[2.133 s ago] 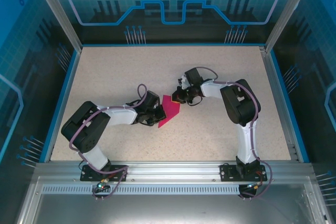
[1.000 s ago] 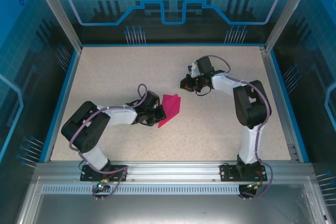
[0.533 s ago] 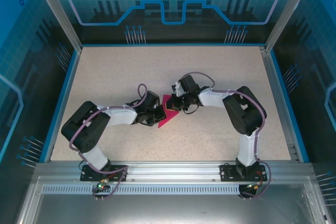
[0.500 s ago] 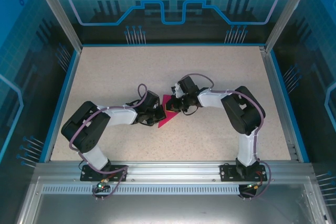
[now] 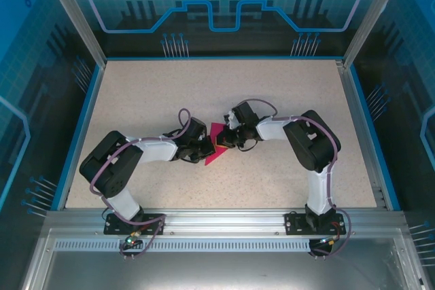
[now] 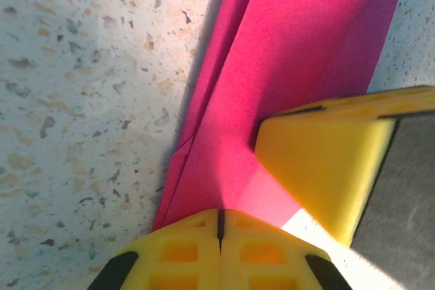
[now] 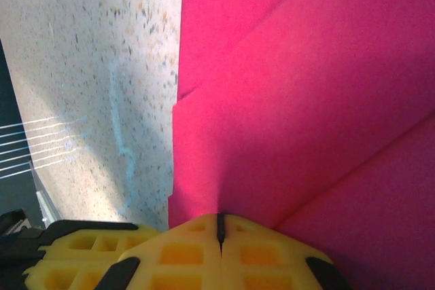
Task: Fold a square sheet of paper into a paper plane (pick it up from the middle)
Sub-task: Fourth fold the wing at the center of the table.
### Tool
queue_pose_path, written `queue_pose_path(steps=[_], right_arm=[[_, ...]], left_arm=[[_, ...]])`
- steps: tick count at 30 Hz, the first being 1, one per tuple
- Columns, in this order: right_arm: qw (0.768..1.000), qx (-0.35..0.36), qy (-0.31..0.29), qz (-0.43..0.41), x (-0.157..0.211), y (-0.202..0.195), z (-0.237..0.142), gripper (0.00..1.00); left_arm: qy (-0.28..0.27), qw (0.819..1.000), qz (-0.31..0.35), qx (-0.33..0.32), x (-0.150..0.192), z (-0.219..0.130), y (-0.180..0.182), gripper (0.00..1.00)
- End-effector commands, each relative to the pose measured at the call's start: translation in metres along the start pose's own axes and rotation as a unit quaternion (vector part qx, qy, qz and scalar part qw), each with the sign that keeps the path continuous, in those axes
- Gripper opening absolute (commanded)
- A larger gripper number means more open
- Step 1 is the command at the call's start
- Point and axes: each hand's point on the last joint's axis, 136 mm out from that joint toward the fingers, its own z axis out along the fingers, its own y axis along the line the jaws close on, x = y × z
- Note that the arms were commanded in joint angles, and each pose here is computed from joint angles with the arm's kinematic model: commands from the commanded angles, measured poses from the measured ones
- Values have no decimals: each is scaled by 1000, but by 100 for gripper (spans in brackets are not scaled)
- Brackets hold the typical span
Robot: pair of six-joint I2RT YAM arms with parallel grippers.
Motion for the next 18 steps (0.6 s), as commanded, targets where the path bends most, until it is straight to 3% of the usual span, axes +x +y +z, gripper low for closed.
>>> queue_pose_path(steps=[1, 12, 18], right_arm=[[997, 61, -40, 22, -32, -51, -8, 1], [995, 56, -68, 45, -72, -72, -30, 2], [995, 42, -77, 40, -89, -64, -42, 2]], left_arm=[[74, 991, -17, -109, 42, 9, 68, 0], [76, 991, -17, -111, 45, 7, 71, 0], [77, 990, -18, -113, 46, 6, 72, 0]])
